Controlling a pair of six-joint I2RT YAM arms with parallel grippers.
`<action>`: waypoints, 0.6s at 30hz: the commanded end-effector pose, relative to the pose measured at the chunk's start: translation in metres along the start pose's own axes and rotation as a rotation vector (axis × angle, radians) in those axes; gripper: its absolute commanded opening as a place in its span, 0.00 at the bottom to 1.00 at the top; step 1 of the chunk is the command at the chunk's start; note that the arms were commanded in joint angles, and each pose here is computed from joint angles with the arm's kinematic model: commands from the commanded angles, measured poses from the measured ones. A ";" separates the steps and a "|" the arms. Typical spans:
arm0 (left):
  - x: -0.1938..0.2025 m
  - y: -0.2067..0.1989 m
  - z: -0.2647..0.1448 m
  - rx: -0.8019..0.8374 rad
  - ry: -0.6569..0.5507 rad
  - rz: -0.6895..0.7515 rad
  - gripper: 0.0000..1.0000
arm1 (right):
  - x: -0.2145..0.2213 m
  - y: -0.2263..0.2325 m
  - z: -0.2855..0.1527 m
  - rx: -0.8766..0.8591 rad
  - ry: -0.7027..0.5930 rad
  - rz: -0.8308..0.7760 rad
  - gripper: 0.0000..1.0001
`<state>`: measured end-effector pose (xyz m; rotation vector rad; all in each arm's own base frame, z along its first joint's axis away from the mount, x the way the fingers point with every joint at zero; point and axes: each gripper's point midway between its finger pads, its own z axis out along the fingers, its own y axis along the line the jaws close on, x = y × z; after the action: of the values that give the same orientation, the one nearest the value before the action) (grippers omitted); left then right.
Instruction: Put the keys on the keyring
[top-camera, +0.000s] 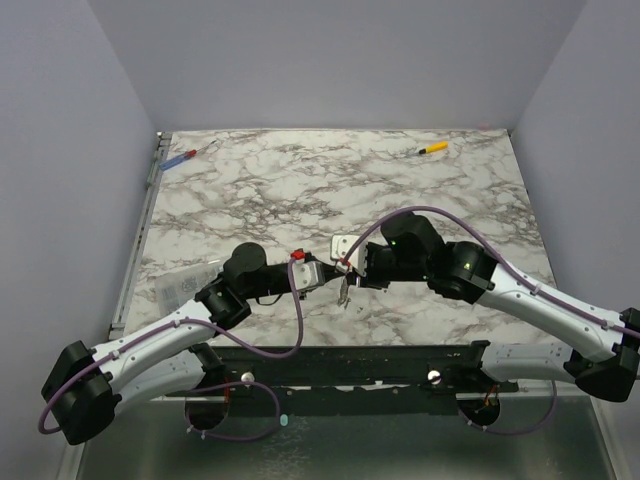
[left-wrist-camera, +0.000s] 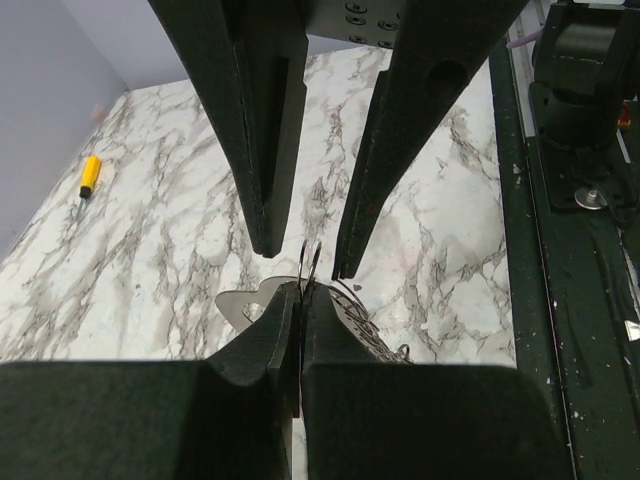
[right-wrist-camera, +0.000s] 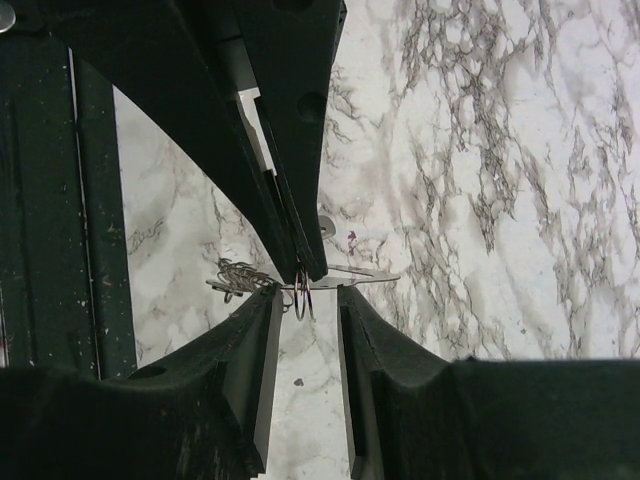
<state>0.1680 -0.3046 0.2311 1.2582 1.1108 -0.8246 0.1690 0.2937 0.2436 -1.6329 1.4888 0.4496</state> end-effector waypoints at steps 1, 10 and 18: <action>-0.028 0.011 0.000 -0.029 -0.061 0.051 0.00 | -0.001 0.000 0.006 0.004 -0.015 0.001 0.36; -0.029 0.010 0.000 -0.026 -0.065 0.053 0.00 | 0.001 0.000 0.008 0.010 -0.014 -0.002 0.28; -0.031 0.010 -0.001 -0.026 -0.069 0.058 0.00 | 0.007 -0.002 0.011 0.019 0.010 -0.017 0.11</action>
<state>0.1683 -0.3041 0.2318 1.2570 1.1091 -0.8199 0.1710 0.2966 0.2401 -1.6258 1.4793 0.4495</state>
